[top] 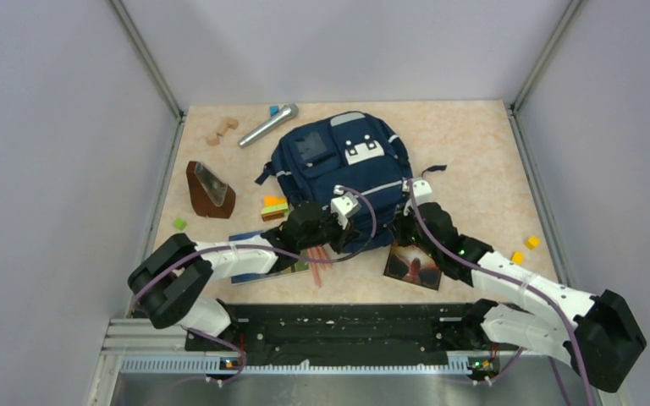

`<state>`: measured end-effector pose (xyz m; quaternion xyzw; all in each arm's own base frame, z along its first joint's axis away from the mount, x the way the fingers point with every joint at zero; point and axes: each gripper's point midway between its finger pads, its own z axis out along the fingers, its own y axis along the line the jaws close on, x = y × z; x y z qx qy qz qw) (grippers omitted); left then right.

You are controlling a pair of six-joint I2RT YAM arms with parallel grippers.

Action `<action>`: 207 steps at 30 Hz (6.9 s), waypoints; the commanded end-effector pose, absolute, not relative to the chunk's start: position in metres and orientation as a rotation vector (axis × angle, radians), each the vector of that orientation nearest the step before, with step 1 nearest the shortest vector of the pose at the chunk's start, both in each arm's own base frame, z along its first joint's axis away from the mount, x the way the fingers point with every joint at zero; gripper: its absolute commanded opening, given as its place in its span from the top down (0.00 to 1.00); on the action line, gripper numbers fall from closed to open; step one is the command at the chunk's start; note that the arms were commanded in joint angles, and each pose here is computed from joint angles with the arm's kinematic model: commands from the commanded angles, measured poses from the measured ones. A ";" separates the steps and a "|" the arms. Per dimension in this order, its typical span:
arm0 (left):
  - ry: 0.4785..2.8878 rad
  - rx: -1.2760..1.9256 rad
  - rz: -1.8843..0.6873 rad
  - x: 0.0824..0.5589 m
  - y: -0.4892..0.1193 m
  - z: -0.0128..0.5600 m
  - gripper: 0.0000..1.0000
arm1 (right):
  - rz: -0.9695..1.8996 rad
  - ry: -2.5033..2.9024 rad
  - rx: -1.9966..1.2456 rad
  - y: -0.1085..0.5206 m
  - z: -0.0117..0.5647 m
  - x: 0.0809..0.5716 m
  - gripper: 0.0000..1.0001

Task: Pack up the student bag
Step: Zip the student bag at the center of the board.

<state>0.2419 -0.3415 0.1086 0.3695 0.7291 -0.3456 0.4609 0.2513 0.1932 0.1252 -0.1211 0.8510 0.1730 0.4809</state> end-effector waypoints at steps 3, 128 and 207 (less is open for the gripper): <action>1.716 0.813 -0.830 0.247 -0.328 0.140 1.00 | 0.237 2.084 -0.226 0.170 0.114 0.266 1.00; 1.527 0.877 -0.642 0.212 -0.326 0.253 1.00 | 0.293 1.963 0.198 0.130 0.126 0.315 1.00; 1.796 0.908 -0.376 0.252 -0.312 0.122 0.41 | 0.330 2.106 -0.266 0.224 0.109 0.369 0.59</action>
